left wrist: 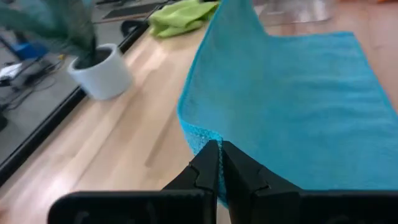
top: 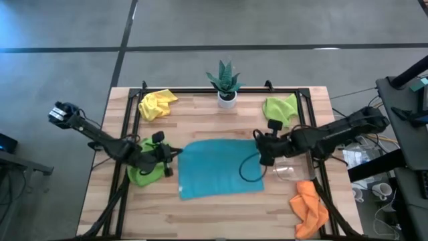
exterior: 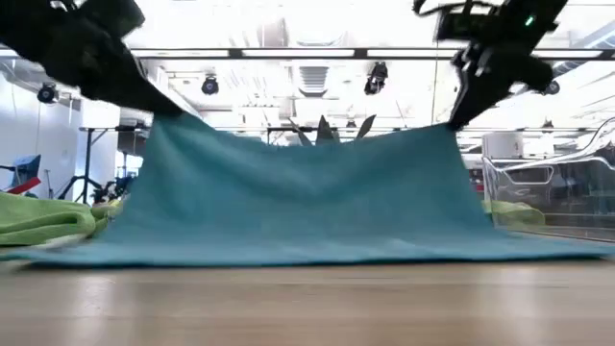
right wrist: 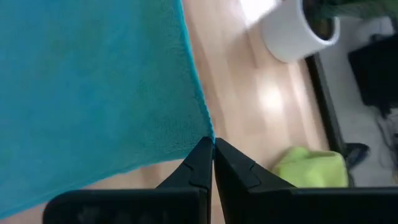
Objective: Fold microfiber towels
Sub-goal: Fold the blue towel on the table
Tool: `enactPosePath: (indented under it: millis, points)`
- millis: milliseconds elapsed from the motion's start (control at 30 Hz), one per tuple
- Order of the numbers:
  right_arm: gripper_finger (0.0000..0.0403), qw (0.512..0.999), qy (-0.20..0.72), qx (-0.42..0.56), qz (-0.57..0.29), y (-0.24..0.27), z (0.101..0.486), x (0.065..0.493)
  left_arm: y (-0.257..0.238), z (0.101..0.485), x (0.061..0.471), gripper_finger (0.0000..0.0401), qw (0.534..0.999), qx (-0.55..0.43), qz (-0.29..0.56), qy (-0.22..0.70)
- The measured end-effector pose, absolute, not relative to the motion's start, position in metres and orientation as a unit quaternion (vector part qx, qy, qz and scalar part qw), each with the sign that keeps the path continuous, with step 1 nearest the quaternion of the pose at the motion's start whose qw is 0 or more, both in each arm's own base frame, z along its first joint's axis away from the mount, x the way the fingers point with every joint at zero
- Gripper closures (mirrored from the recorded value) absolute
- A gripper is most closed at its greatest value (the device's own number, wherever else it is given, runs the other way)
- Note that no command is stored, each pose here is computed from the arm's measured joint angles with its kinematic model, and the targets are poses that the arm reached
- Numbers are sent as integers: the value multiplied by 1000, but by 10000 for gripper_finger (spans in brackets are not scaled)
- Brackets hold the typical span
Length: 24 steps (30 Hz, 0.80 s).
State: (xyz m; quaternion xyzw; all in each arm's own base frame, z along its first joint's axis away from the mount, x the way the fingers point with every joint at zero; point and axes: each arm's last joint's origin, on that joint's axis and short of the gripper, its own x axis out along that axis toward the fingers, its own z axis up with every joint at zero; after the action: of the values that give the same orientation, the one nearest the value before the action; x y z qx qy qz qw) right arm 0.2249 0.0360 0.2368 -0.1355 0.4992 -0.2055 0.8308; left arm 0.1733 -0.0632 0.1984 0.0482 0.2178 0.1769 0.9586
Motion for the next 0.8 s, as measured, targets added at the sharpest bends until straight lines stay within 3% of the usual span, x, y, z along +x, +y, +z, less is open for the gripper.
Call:
enactPosePath:
  millis: [133, 400, 800]
  points:
    - [394, 824, 506, -138, -217, 25, 236, 226, -56, 200, 173, 401, 958, 48, 185, 215]
    - [394, 832, 543, -57, -97, 39, 220, 222, -66, 190, 175, 401, 962, -20, 49, 266]
    - [394, 820, 569, -33, -50, 68, 180, 228, -76, 155, 193, 401, 938, 4, 42, 344]
